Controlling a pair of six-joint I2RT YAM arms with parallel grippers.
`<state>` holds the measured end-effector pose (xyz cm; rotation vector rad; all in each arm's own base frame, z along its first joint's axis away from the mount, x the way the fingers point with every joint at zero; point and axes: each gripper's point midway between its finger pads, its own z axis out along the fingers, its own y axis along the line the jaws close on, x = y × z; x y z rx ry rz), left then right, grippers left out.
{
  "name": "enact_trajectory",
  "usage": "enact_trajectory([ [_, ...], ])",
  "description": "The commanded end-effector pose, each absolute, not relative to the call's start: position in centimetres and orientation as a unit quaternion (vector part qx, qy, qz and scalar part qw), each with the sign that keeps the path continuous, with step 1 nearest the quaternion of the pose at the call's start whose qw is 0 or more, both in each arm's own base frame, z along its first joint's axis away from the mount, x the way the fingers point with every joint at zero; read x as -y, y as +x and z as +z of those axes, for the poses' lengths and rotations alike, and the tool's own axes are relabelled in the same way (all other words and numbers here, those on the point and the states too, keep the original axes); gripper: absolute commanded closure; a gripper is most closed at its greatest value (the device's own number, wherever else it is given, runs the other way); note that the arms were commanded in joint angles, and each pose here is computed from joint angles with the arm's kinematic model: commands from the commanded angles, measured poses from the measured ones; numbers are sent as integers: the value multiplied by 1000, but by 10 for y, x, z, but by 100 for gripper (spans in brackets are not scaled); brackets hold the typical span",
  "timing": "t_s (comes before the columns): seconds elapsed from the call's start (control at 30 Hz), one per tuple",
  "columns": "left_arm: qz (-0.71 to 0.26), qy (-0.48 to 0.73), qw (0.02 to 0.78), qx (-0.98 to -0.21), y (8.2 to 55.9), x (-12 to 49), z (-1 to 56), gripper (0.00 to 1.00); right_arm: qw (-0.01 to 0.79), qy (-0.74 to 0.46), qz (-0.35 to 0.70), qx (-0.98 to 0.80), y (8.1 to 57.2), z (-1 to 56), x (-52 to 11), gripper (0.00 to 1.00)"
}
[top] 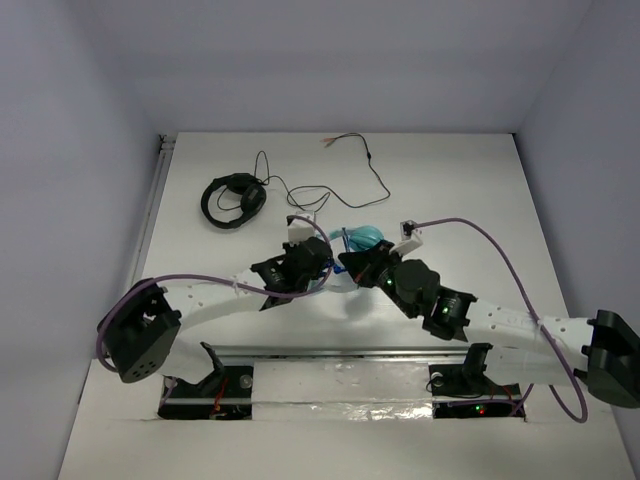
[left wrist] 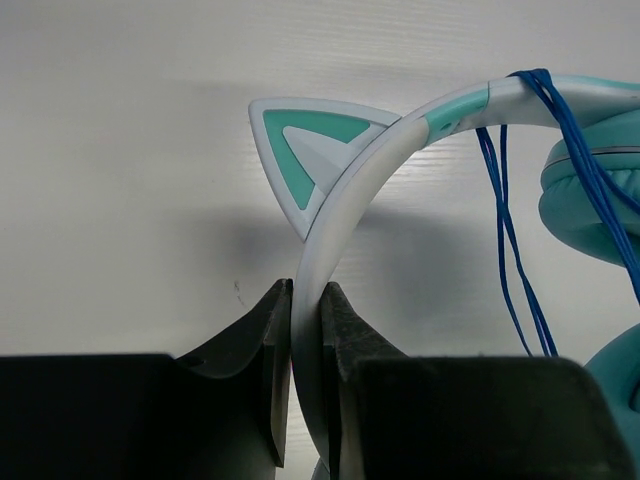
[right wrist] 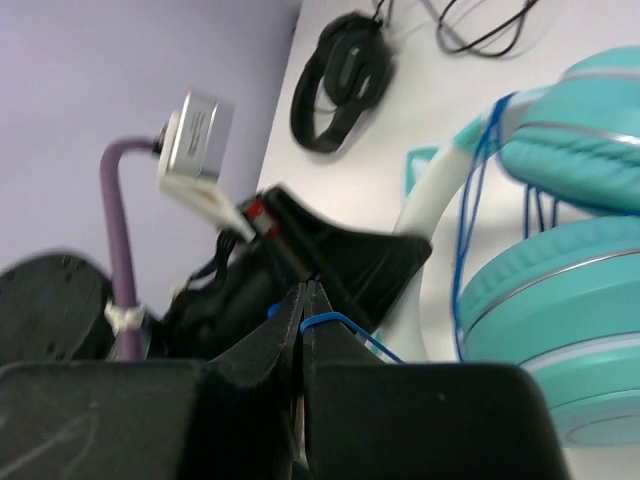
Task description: Wrap the headphones
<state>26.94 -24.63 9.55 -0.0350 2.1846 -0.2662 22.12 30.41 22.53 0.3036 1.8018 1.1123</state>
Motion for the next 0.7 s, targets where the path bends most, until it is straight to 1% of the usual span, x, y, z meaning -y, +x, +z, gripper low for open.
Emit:
enact_trajectory([
  [0.0, -158, -50, 468, -868, 264, 255, 111, 100, 532, 235, 478, -659, 248, 285, -288, 100],
  [0.13, -176, -61, 462, -867, 256, 257, 107, 100, 541, 281, 445, -656, 262, 275, -283, 99],
  [0.23, -172, -65, 466, -865, 253, 259, 108, 100, 550, 301, 431, -649, 272, 277, -285, 98],
  [0.27, -168, -68, 467, -865, 254, 259, 109, 100, 548, 303, 420, -657, 276, 268, -291, 97],
  [0.37, -151, -65, 469, -868, 253, 262, 109, 100, 544, 330, 416, -650, 288, 270, -299, 97],
  [0.4, -141, -58, 466, -871, 249, 263, 104, 100, 541, 332, 409, -655, 291, 262, -304, 96],
  [0.47, -142, -60, 471, -869, 250, 267, 110, 100, 539, 343, 413, -649, 295, 265, -308, 96],
  [0.5, -142, -60, 471, -869, 250, 268, 110, 100, 540, 346, 402, -653, 300, 257, -308, 95],
  [0.63, -132, -55, 466, -873, 247, 263, 108, 100, 535, 358, 392, -657, 312, 248, -312, 85],
  [0.67, -130, -54, 465, -874, 247, 263, 107, 100, 532, 362, 395, -655, 316, 250, -314, 78],
])
